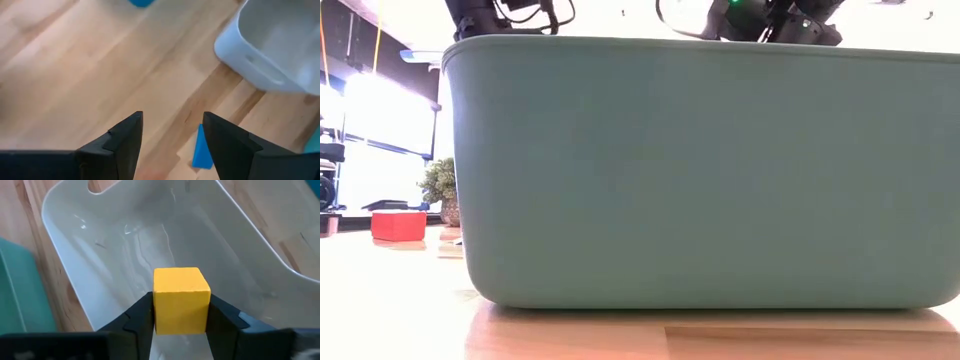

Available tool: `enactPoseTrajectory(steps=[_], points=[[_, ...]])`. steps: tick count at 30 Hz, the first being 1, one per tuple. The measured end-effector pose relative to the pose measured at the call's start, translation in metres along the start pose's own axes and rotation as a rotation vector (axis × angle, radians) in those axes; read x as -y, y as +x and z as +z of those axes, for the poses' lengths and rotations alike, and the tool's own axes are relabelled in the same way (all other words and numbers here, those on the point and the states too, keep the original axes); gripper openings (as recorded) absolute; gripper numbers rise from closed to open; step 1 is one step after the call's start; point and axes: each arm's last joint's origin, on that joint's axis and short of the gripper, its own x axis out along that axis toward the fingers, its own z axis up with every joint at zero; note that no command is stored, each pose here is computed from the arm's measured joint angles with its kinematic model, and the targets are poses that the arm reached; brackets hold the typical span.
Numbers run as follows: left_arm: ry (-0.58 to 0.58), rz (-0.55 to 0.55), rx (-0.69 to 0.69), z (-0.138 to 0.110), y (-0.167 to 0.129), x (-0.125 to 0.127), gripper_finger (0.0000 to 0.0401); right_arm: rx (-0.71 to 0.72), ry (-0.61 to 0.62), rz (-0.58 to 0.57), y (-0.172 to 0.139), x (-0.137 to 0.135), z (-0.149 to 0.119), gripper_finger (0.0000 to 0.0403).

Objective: Sort & place blocks by color
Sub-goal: Put the yellow block into the white bin, then put the orange block into the green bin

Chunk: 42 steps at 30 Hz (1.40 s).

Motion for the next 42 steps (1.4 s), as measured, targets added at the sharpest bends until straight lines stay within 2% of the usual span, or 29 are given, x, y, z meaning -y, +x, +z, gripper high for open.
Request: enactPoseTrajectory(steps=[12, 22, 27, 33, 42], points=[[0.129, 0.024, -0.108, -0.021, -0.003, 0.009, 0.0195, 0.001, -0.026, -0.002, 0.0, 0.0, 0.0, 0.0145], [0.144, 0.03, -0.196, -0.028, -0.004, 0.006, 0.0196, 0.002, -0.026, 0.0, 0.0, 0.0, 0.0, 0.0193], [0.23, 0.03, -0.289, -0.035, -0.006, 0.002, 0.021, 0.016, -0.026, 0.011, -0.001, -0.001, 0.002, 0.0197], [0.438, 0.03, -0.371, -0.04, -0.009, -0.003, 0.0233, 0.027, -0.025, 0.038, -0.003, -0.003, 0.006, 0.0197], [0.921, -0.08, -0.396, -0.048, -0.011, 0.004, 0.0233, 0.103, -0.111, 0.045, -0.029, -0.016, 0.038, 0.0197]])
